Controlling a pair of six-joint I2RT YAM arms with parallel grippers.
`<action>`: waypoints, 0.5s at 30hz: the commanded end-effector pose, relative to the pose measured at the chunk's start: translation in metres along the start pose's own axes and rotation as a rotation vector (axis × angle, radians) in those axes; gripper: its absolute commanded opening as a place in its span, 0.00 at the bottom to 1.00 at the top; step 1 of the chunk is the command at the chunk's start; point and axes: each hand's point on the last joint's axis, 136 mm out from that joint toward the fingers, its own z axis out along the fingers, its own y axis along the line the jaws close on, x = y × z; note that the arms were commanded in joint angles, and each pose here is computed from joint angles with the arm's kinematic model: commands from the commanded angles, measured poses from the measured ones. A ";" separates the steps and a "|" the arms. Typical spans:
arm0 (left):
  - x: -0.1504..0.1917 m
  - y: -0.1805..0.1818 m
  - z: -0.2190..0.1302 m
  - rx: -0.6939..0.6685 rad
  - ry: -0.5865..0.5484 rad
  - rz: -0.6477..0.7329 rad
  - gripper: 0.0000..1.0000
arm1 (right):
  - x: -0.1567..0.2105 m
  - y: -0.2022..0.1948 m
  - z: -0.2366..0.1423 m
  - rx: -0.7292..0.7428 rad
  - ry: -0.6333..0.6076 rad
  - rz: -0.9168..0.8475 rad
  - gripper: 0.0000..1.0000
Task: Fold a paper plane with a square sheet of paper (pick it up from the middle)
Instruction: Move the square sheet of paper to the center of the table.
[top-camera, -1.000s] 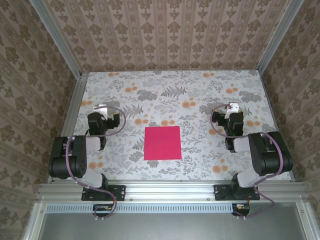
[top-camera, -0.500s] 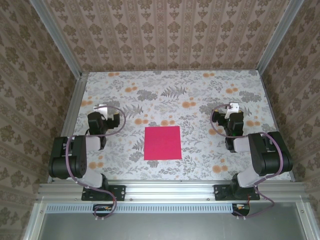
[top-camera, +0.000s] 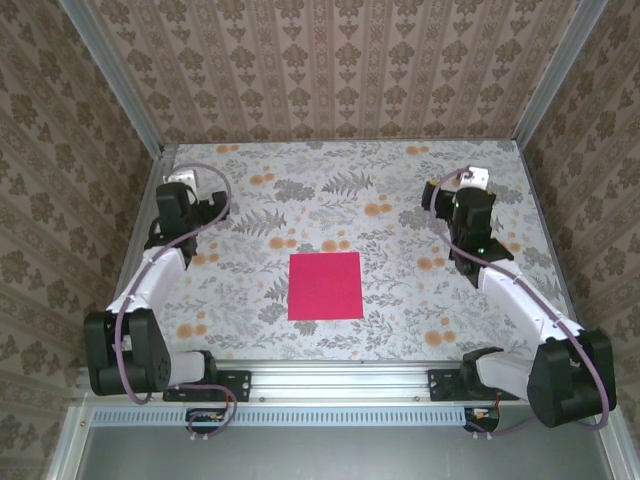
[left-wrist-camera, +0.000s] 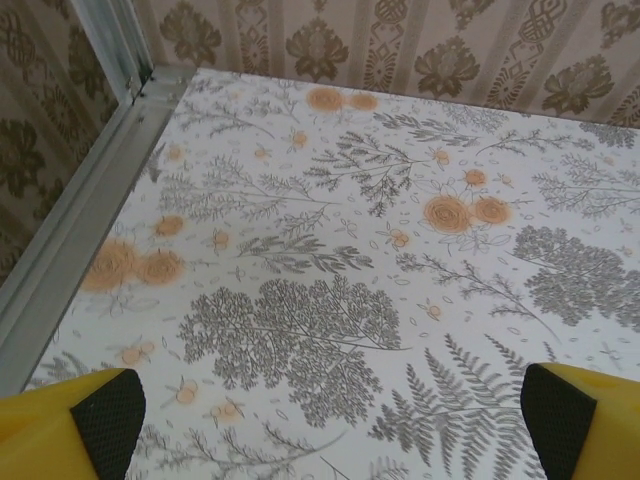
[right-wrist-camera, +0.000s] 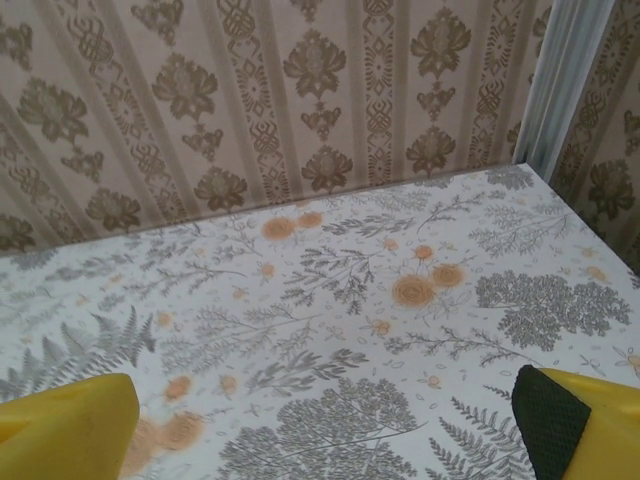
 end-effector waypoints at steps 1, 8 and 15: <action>0.022 -0.006 -0.021 0.009 0.191 -0.122 1.00 | 0.058 -0.006 -0.015 0.090 0.313 -0.042 0.99; 0.021 -0.017 -0.052 0.074 0.237 -0.105 1.00 | 0.117 0.080 -0.052 -0.085 0.567 -0.248 1.00; 0.023 -0.020 -0.058 0.094 0.239 -0.089 1.00 | 0.185 0.135 -0.091 -0.167 0.736 -0.499 1.00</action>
